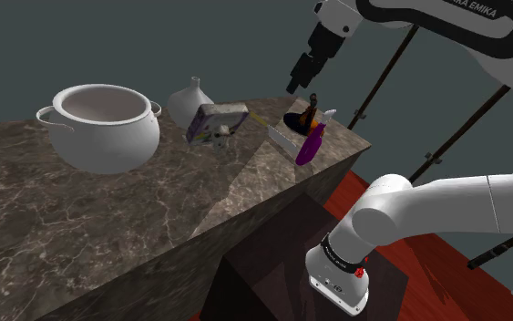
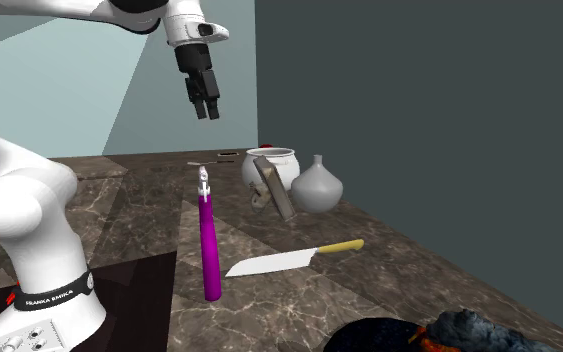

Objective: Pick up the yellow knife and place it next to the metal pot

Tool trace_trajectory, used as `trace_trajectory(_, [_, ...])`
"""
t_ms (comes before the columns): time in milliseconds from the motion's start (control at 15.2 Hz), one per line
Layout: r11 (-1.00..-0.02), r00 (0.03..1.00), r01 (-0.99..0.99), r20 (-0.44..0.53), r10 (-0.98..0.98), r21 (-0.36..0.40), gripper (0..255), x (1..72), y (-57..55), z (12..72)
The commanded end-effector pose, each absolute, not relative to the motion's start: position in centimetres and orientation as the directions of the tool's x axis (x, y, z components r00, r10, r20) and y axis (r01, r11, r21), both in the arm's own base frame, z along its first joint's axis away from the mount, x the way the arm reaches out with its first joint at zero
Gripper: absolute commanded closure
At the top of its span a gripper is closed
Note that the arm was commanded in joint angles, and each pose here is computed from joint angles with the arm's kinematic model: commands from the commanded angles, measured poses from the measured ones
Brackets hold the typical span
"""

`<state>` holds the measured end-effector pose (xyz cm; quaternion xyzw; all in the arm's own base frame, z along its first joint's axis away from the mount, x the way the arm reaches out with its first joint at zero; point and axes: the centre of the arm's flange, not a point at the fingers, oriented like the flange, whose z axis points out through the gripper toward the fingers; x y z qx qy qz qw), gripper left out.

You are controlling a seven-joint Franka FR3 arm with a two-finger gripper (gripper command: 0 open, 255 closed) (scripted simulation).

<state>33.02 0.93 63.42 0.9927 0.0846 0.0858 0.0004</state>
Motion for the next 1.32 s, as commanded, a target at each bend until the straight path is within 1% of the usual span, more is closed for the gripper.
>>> trace_trajectory(0, [-0.986,0.971,0.168,0.170,0.168,0.015,0,33.0,0.9,63.4])
trace_trajectory(1254, [-1.000,0.999,-0.007,0.046,-0.007,-0.005,0,46.1,-13.7,46.8])
